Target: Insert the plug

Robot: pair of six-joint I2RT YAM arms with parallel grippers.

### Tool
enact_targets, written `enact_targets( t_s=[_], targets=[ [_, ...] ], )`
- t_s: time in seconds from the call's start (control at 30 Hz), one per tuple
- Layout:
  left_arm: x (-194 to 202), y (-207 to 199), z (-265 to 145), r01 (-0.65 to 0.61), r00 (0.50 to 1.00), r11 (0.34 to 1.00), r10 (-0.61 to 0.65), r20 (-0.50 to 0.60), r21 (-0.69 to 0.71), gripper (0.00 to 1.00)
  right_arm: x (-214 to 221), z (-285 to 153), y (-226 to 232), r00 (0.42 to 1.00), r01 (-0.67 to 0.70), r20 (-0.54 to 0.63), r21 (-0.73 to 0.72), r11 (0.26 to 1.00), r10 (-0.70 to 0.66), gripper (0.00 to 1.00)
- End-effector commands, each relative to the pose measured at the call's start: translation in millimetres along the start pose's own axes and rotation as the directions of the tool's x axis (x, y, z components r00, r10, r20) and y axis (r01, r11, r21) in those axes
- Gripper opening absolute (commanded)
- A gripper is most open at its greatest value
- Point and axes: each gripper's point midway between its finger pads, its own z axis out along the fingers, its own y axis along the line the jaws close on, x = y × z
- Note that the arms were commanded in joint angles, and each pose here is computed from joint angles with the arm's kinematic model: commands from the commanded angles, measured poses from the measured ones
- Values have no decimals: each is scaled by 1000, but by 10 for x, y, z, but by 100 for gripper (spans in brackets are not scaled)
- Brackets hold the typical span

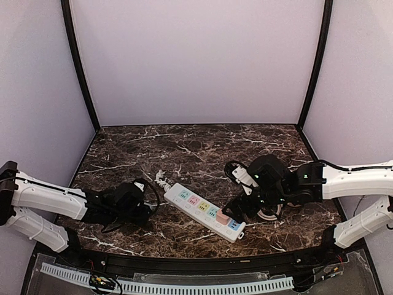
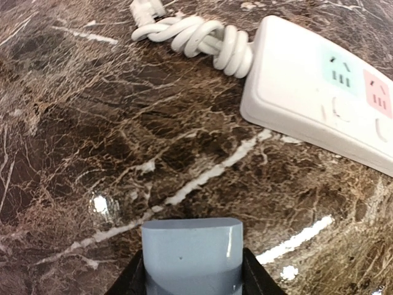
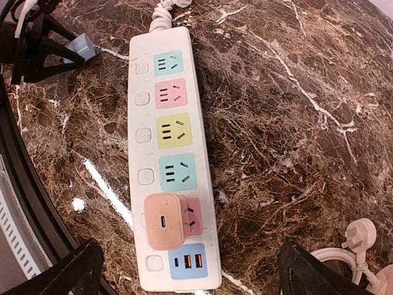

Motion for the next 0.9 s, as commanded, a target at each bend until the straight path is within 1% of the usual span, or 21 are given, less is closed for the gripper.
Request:
enact_targets(
  t_s=[0.0, 0.07, 0.23, 0.47, 0.6, 0.77, 0.83, 0.87],
  targets=[
    [-27, -108, -110, -72, 997, 996, 71, 39, 49, 10, -61, 11, 48, 1000, -17, 1, -7, 1000, 17, 99],
    [-68, -196, -152, -93, 994, 992, 87, 70, 85, 8, -86, 12, 60, 1000, -22, -3, -9, 1000, 22, 99],
    [-276, -486, -310, -164, 972, 967, 125, 197, 195, 2, -165, -38, 137, 999, -36, 3, -46, 998, 37, 99],
    [-496, -674, -537, -231, 930, 930, 125, 347, 284, 1, -304, -188, 294, 998, -62, 16, -133, 989, 65, 99],
    [-591, -755, -656, -279, 898, 907, 130, 420, 317, 1, -351, -251, 371, 997, -75, 7, -171, 982, 77, 99],
    [-701, -835, -751, -342, 857, 884, 154, 493, 319, 1, -449, -318, 452, 995, -97, -11, -205, 974, 97, 99],
    [-755, -870, -788, -367, 834, 875, 159, 528, 317, 1, -500, -356, 481, 994, -105, -13, -217, 971, 105, 99],
    [-807, -892, -827, -382, 815, 870, 158, 557, 312, 1, -522, -377, 498, 994, -108, -13, -226, 968, 108, 99]
  ],
)
